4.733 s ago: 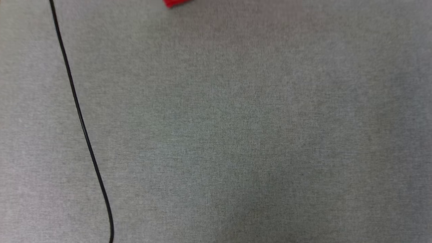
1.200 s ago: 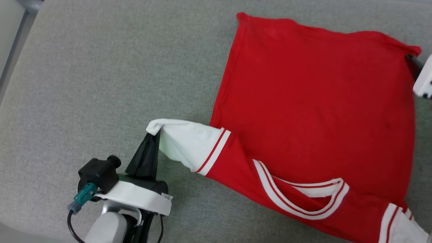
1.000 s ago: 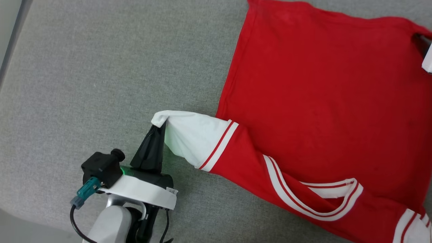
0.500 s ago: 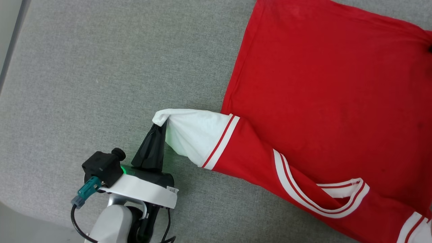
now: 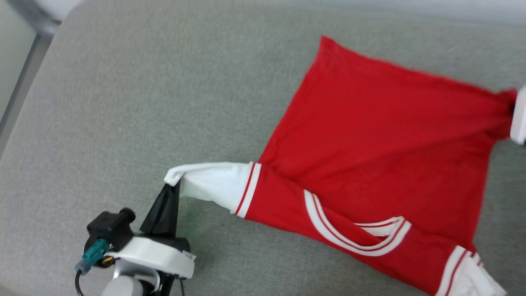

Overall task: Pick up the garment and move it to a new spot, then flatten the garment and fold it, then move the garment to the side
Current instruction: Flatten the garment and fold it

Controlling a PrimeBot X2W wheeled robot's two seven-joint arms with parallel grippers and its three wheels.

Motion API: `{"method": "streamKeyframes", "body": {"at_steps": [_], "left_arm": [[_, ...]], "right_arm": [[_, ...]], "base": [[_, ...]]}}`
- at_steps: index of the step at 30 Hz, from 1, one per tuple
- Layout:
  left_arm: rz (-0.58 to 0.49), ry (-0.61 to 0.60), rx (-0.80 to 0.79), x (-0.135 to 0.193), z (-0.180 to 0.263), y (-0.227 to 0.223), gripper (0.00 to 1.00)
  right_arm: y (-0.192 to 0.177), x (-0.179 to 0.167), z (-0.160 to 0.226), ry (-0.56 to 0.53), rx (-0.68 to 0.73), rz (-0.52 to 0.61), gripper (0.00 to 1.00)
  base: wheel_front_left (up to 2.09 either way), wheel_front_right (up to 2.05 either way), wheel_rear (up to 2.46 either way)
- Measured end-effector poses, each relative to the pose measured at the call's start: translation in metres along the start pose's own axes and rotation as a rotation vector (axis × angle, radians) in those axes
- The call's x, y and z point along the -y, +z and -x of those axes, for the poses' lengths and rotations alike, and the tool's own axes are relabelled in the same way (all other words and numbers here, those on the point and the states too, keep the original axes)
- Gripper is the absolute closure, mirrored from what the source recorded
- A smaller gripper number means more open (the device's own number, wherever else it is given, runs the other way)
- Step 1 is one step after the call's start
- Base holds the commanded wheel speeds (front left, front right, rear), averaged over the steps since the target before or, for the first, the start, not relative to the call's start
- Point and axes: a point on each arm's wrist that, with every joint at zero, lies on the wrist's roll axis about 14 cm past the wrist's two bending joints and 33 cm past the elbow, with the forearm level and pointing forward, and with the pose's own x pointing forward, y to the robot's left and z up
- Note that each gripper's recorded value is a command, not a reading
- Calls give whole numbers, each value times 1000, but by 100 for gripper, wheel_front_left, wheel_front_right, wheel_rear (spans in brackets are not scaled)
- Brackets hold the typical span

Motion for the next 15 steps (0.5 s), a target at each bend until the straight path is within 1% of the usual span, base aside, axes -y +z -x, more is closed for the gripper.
{"method": "streamKeyframes", "body": {"at_steps": [4,7,12,15], "left_arm": [[0,-1,-4,1,10,3,100],[-2,-10,-20,4,18,3,100],[1,-18,-27,8,30,6,100],[2,-22,-44,9,37,3,100]], "right_arm": [[-22,25,36,-31,25,-4,100],[-47,37,62,-44,40,-17,100],[-107,54,101,-72,21,-73,100],[-142,58,122,-80,8,-132,100]], "base": [[0,0,0],[0,0,0],[0,0,0],[0,0,0]]}}
